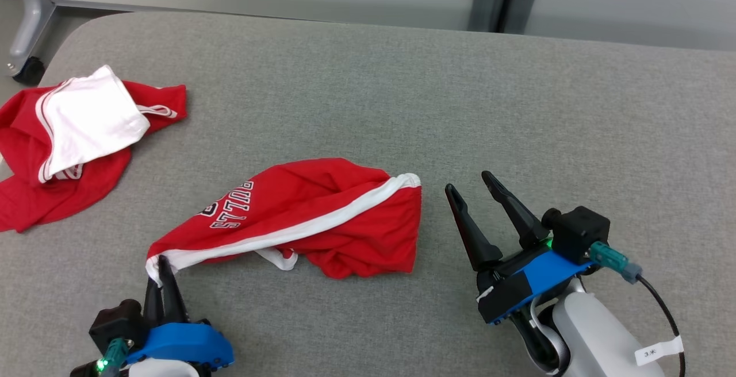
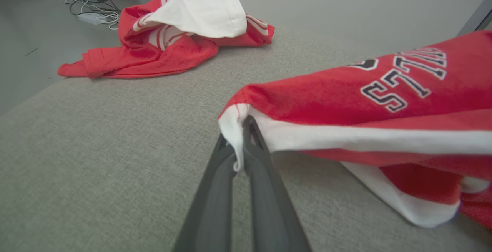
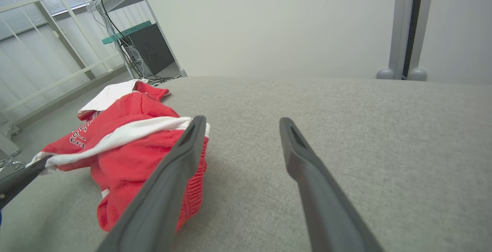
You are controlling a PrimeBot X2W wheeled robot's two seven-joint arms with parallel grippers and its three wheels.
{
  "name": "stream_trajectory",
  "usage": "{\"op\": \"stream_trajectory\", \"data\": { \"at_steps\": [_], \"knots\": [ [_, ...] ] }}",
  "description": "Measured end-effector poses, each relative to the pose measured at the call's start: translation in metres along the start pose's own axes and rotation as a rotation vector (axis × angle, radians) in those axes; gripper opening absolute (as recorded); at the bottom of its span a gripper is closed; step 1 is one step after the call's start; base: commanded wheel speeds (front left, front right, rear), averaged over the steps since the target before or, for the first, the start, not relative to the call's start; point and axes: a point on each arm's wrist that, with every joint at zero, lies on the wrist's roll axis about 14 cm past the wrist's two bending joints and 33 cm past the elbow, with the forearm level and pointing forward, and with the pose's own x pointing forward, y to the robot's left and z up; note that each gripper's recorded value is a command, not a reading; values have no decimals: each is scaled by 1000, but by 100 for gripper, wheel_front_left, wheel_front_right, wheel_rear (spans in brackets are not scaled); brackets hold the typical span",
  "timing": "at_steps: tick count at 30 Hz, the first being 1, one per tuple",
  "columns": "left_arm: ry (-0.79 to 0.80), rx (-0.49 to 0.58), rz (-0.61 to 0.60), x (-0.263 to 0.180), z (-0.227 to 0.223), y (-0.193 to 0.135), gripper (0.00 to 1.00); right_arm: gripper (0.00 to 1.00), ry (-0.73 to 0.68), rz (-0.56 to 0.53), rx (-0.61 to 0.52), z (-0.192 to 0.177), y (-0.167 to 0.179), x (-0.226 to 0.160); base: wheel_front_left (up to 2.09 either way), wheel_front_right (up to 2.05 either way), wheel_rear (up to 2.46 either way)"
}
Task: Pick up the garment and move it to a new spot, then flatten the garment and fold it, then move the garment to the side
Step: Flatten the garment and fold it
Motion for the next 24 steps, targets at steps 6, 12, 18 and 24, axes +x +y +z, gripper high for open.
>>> {"op": "stream_trajectory", "data": {
  "at_steps": [6, 12, 18, 24],
  "knots": [
    [16, -4, 13, -9, -5, 4, 100, 100, 39, 23, 206, -16, 17, 13, 0, 0, 0],
    [7, -3, 23, -13, -2, 6, 100, 100, 101, 30, 272, -31, 15, 21, 0, 0, 0],
    [-3, -1, 24, -14, 1, 7, 100, 100, 181, -30, 359, -58, 5, 19, 0, 0, 0],
    [-3, 5, -3, -12, 1, -2, 100, 85, 240, 18, 474, -66, 26, 23, 0, 0, 0]
  ]
}}
